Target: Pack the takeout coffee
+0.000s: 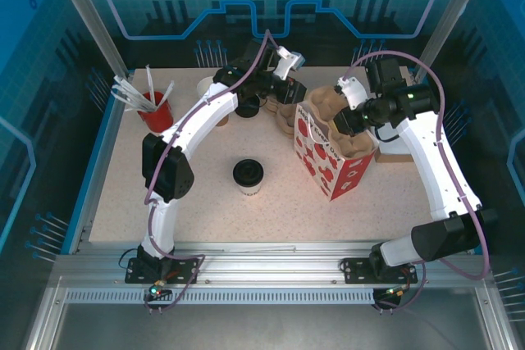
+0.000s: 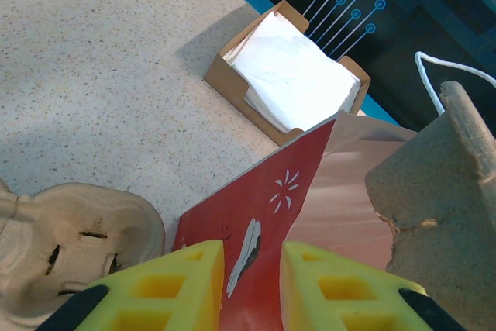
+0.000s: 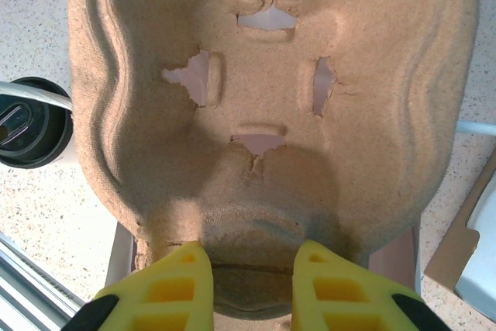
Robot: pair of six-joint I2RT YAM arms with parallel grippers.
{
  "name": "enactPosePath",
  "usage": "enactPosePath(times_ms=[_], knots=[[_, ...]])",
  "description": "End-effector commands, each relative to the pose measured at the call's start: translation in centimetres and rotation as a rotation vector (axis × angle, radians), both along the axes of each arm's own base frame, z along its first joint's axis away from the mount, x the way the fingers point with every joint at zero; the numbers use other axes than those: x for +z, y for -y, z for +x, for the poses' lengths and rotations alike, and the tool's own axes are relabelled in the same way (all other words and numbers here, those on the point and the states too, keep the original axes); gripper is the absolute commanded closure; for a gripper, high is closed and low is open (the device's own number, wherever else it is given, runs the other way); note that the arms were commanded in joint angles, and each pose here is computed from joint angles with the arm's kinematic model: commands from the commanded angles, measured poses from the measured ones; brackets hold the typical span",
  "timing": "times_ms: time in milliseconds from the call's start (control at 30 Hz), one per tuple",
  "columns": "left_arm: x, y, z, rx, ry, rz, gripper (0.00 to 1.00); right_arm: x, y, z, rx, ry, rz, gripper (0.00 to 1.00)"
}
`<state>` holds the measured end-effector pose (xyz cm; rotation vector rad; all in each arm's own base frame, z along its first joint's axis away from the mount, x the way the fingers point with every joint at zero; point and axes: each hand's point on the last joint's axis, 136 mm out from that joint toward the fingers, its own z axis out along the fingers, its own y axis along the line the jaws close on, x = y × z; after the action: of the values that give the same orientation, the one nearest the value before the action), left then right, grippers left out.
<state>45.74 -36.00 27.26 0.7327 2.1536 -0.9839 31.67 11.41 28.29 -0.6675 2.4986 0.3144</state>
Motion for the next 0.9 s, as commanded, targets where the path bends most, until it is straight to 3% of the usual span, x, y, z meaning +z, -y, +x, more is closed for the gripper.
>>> enactPosePath(times_ms=[0, 567, 867], knots=[[0.2, -0.6, 0.5, -0.001, 0.006, -0.001, 0.72, -0.2, 1.0, -0.7, -0.021, -0.036, -0.029, 0.88], [-0.2, -1.0, 0.8, 0.004, 0.004, 0.008, 0.72, -0.9, 1.7, -0.2, -0.038, -0.057, -0.064, 0.88], [5.1, -1.3, -0.3, 0.030, 0.055, -0.072, 0.51, -0.2, 0.9, -0.3, -0.019, -0.041, -0.014, 0.88]])
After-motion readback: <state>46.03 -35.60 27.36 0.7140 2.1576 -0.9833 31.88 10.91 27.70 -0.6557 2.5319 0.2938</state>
